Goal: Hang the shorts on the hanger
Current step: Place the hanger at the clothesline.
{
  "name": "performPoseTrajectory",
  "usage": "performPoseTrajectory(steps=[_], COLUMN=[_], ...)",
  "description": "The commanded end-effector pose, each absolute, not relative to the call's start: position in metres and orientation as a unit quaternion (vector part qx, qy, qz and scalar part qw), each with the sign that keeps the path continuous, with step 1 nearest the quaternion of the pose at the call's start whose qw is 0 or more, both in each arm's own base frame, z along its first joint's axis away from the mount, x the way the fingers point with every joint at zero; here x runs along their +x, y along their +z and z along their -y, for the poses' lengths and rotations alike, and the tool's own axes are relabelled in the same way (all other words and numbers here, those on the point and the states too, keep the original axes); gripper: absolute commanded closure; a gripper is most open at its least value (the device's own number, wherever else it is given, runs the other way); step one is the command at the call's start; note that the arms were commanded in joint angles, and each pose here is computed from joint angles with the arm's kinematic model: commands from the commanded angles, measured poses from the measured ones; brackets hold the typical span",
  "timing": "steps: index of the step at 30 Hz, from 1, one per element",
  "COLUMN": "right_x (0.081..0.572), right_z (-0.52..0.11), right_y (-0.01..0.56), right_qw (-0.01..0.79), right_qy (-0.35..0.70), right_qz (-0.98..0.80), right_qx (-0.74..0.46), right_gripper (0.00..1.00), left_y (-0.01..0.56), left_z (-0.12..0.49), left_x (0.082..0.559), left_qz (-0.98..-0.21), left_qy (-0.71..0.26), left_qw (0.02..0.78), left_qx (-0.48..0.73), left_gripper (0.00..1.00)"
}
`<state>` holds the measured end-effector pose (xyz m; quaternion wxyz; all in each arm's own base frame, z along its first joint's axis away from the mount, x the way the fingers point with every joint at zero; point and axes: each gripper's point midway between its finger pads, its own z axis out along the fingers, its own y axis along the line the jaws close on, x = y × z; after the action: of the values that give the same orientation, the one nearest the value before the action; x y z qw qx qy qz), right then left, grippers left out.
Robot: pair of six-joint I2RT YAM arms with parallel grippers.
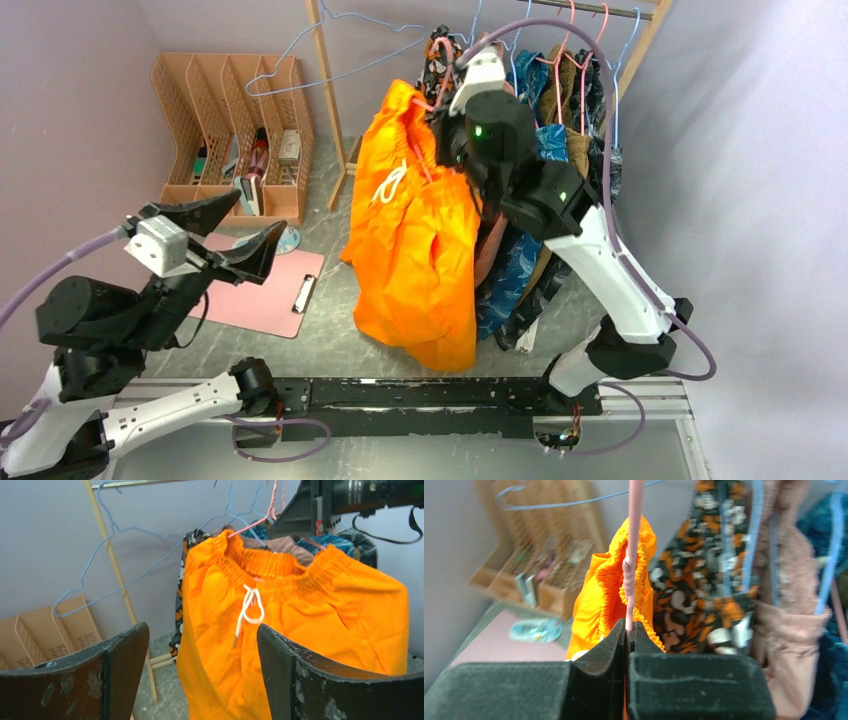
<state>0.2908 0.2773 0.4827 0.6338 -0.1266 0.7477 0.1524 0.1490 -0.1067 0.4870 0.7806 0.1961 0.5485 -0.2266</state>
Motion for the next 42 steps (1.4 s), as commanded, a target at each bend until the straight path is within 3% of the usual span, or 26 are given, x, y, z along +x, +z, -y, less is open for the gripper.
performPoseTrajectory(steps=[1, 19, 32, 42], right_x=[0.338, 0.406, 0.361, 0.397], right_z=[-0.254, -0.285, -0.296, -0.301], right_y=[0.498, 0.534, 0.619, 0.567], right_qw=[0.661, 0.711, 0.721, 0.716], right_qy=[0.160, 0.242, 0.381, 0.319], right_qz=[-0.733, -0.658, -0.578, -0.621], right_qx=[-0.032, 0.057, 0.022, 0.023], right_gripper=[1.00, 1.00, 1.00, 1.00], left_y=[0.483, 0.452, 0.402, 0.370], left_z=[0.099, 0.125, 0.061, 0.048], left_x=[0.162, 0.196, 0.196, 0.199], left_qz=[-0.548, -0.540, -0.534, -0.535], left_qy=[-0.208, -0.113, -0.011, 0.027], left_qw=[0.797, 0.817, 0.840, 0.842], left_qx=[0.144, 0.168, 0.090, 0.063], left_gripper=[0.17, 0.21, 0.23, 0.24])
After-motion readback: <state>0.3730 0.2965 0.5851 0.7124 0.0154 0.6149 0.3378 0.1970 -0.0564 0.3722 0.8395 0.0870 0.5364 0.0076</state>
